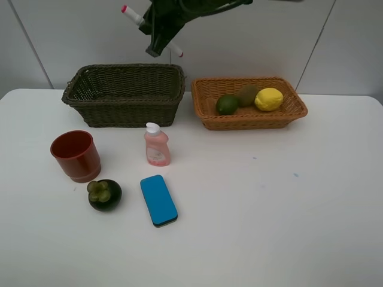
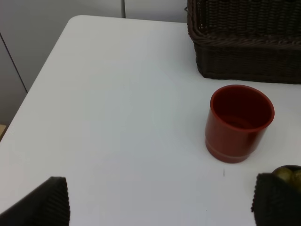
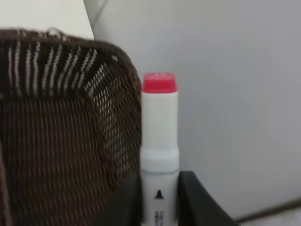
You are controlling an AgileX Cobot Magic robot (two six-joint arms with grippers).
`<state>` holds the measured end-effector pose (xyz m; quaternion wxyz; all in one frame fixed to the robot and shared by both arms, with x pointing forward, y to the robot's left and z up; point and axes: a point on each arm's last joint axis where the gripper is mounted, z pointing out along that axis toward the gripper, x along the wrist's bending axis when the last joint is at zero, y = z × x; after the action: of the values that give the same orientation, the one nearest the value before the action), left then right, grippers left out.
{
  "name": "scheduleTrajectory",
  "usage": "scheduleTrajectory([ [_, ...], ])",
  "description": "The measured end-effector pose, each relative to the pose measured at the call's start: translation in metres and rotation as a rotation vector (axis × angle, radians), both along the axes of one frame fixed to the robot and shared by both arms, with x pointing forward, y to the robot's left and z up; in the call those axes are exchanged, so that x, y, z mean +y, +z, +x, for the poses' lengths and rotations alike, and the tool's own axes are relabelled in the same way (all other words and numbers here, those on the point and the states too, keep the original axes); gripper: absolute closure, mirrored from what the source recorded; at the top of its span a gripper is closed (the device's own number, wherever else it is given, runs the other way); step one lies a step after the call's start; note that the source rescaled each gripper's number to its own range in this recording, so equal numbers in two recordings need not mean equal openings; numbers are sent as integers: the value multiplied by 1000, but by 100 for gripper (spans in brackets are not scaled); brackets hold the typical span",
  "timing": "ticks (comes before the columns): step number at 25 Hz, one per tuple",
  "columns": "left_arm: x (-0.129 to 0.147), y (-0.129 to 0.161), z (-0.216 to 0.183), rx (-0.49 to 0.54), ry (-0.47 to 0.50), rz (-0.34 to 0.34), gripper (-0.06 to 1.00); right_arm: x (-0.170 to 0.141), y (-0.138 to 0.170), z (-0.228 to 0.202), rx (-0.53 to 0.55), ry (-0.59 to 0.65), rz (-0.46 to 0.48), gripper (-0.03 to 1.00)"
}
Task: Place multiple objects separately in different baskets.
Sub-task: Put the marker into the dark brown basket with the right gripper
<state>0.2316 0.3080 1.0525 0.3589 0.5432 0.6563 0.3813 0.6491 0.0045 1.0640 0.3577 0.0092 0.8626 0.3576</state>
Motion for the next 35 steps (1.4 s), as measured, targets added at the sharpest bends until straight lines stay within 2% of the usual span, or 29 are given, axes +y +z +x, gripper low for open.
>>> scheduleTrajectory([
  [6, 0, 0, 0, 0, 0, 0, -5, 30, -22, 23, 87, 16, 119, 97],
  [16, 0, 0, 0, 0, 0, 0, -5, 38, -109, 42, 256, -21, 83, 97],
  [20, 0, 0, 0, 0, 0, 0, -5, 35, -130, 46, 292, -39, 68, 97],
  [24, 0, 0, 0, 0, 0, 0, -5, 33, -140, 50, 296, -51, 56, 97],
  [35, 0, 0, 0, 0, 0, 0, -5, 33, -137, 52, 262, -59, 62, 97],
])
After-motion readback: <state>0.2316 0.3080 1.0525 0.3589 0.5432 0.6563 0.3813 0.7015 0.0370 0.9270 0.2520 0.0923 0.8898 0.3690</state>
